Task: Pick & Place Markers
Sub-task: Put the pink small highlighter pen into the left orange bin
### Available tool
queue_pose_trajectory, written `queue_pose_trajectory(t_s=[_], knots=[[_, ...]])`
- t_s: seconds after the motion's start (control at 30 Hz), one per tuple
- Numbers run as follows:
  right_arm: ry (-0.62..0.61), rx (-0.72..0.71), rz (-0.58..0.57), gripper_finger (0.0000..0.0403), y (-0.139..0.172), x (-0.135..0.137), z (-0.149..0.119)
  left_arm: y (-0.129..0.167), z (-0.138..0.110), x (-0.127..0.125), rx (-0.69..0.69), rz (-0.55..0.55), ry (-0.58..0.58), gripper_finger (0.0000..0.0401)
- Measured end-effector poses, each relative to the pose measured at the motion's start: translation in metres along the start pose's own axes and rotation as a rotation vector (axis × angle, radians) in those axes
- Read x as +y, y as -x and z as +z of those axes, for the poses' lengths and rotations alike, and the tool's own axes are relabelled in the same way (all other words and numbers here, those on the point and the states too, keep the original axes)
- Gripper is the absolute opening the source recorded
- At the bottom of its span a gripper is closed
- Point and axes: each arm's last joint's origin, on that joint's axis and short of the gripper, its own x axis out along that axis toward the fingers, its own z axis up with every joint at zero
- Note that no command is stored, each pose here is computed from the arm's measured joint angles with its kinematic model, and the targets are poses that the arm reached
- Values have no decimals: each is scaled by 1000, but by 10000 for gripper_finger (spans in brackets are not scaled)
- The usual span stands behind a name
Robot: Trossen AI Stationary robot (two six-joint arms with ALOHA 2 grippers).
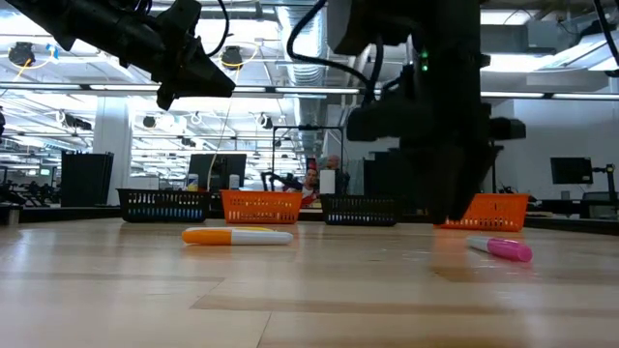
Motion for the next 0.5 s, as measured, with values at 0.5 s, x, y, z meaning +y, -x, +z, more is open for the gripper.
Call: queue_pose_trajectory(t_s=[0.5], knots=[[-144,132,15,107,21,9,-18,0,0,0,0,0,0,81]])
